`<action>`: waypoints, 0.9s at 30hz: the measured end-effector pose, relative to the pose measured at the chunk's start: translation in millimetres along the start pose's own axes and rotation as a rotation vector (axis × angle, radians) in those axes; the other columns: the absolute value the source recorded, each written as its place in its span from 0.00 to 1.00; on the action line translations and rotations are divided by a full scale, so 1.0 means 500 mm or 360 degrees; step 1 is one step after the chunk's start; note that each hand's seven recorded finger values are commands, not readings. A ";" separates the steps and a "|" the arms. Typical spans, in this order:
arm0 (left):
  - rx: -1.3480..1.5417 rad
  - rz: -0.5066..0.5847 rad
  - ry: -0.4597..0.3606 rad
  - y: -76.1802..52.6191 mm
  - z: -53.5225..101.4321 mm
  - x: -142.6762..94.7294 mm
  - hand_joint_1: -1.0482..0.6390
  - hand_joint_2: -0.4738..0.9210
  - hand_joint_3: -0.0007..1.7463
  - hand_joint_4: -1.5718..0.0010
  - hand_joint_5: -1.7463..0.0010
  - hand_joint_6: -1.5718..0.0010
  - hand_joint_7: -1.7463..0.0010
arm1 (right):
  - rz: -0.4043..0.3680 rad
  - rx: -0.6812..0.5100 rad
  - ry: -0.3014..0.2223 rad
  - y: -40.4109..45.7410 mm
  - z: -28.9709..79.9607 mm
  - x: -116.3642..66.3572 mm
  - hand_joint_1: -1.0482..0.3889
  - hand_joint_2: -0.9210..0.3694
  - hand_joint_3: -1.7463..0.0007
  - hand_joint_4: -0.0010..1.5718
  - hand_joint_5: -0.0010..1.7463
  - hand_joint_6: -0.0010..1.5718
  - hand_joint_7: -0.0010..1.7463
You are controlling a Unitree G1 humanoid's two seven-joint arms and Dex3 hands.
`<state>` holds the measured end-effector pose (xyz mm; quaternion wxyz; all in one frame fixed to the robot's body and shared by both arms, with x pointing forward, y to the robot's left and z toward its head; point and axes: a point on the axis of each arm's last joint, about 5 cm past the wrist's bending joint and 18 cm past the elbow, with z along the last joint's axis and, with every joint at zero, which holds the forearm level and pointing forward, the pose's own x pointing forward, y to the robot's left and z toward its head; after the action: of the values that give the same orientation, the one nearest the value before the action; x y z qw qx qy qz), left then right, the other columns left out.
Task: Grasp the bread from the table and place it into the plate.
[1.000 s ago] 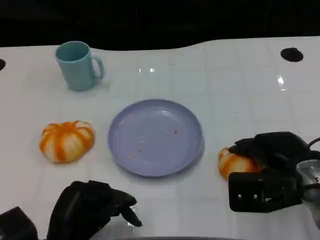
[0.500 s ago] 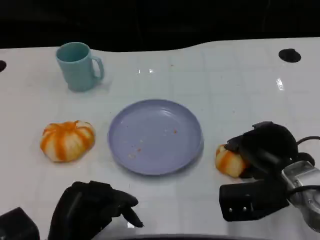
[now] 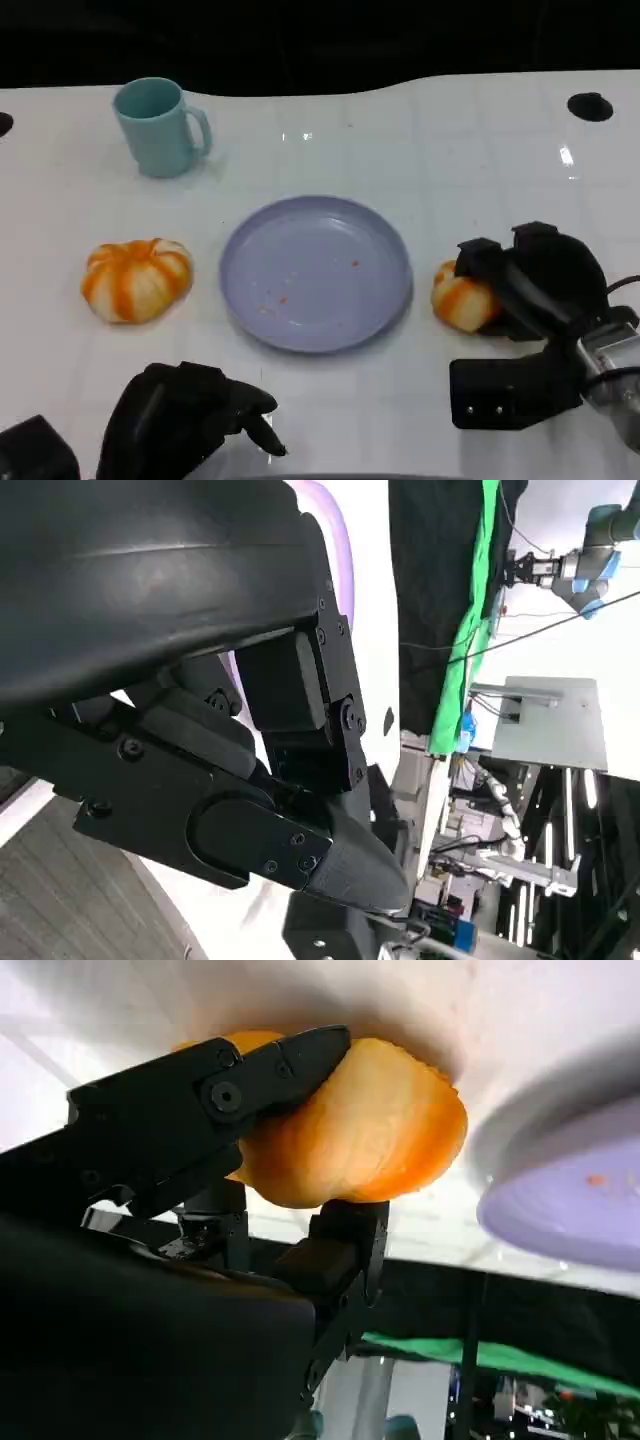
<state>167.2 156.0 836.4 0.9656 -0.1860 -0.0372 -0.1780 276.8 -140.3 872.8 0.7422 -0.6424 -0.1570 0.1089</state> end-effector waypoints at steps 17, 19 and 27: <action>0.0013 -0.0003 -0.0001 0.002 0.003 -0.001 0.06 0.99 0.00 0.23 0.45 0.01 1.00 | -0.0311 0.0264 -0.0222 -0.072 0.052 0.042 0.60 0.40 0.40 0.59 1.00 0.44 1.00; 0.0012 -0.0003 -0.0002 0.002 0.003 -0.001 0.07 0.99 0.00 0.24 0.45 0.02 1.00 | -0.0313 0.0299 -0.0271 -0.078 0.062 0.052 0.60 0.41 0.38 0.61 1.00 0.46 1.00; 0.0011 -0.0005 0.0008 0.003 0.003 -0.001 0.06 0.98 0.00 0.23 0.45 0.01 1.00 | -0.0198 0.0391 -0.0409 -0.068 0.099 0.072 0.59 0.44 0.35 0.62 1.00 0.49 0.94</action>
<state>167.1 158.1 837.3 0.9660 -0.1822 -0.0356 -0.1799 290.4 -86.8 915.9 0.7942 -0.5168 -0.2755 0.1623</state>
